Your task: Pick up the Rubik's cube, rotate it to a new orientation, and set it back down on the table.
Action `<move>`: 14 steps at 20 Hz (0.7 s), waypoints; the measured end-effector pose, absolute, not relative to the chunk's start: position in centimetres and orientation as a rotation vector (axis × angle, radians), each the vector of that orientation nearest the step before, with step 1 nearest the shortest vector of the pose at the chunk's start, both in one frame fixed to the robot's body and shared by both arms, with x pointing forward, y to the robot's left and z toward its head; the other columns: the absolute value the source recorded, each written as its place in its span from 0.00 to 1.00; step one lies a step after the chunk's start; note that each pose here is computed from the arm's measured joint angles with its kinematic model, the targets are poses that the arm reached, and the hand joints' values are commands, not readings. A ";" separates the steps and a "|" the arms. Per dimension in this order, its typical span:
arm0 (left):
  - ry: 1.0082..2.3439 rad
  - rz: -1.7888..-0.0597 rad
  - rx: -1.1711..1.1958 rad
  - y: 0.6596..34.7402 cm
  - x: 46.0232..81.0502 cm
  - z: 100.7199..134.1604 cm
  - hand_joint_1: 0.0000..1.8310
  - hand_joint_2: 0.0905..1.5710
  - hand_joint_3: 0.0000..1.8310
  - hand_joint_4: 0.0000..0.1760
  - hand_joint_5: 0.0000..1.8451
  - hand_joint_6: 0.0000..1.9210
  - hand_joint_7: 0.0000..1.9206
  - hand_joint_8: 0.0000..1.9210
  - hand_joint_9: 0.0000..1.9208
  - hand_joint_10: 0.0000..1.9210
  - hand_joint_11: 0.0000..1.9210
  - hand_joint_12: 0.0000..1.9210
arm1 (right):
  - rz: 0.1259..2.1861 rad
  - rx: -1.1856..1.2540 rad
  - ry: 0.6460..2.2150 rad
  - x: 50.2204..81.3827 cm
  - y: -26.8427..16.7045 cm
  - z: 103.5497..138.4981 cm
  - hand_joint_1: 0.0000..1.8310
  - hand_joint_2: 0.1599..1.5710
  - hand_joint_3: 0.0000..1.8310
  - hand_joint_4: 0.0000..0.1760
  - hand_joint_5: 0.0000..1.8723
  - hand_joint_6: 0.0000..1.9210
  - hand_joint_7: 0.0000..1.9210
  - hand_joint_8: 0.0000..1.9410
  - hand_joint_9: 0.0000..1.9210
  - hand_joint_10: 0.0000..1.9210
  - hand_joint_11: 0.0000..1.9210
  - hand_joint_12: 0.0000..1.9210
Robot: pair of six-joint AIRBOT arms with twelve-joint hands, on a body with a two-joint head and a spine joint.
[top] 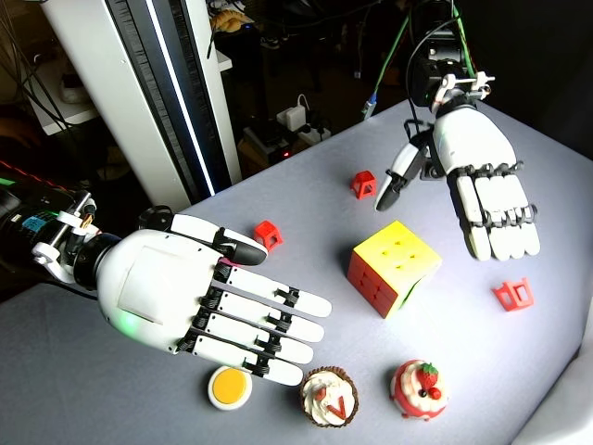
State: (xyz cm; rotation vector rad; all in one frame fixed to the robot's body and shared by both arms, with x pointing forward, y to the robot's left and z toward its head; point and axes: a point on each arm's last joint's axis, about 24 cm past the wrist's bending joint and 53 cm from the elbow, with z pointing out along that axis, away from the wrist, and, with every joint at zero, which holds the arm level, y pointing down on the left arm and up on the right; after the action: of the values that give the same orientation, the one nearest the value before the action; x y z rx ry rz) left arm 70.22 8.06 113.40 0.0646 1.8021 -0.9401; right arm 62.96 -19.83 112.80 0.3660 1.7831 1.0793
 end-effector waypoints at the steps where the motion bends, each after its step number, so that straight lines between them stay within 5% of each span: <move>1: 1.816 -0.937 0.068 7.8 70.2 113.1 0.45 0.46 0.00 0.16 0.00 0.00 0.00 0.00 0.00 0.00 0.00 0.00 | 1.078 0.367 1.787 63.0 -19.8 112.7 0.25 0.84 0.00 0.00 0.00 0.00 0.00 0.00 0.00 0.00 0.00 0.00; 2: 1.828 -0.933 0.071 7.5 70.3 112.8 0.44 0.46 0.00 0.26 0.00 0.00 0.00 0.00 0.00 0.00 0.00 0.00 | 1.077 0.372 1.787 63.0 -19.9 112.7 0.24 0.85 0.00 0.00 0.00 0.00 0.00 0.00 0.00 0.00 0.00 0.00; 7: 1.877 -0.910 0.068 7.5 70.6 111.5 0.41 0.46 0.00 0.00 0.00 0.00 0.00 0.00 0.00 0.00 0.00 0.00 | 1.078 0.385 1.788 63.1 -19.9 112.4 0.24 0.85 0.00 0.00 0.00 0.00 0.00 0.00 0.00 0.00 0.00 0.00; 14: 1.926 -0.908 0.044 6.9 70.7 109.8 0.41 0.50 0.00 0.00 0.00 0.00 0.00 0.00 0.00 0.00 0.00 0.00 | 1.076 0.394 1.795 63.0 -20.0 112.1 0.22 0.84 0.00 0.00 0.00 0.00 0.00 0.00 0.00 0.00 0.00 0.00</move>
State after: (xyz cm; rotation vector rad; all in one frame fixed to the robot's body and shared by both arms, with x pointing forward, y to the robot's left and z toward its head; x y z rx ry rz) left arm 70.74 6.94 109.79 0.0444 1.9261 -0.9077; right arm 62.99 -19.96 112.07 0.3945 1.7954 1.0757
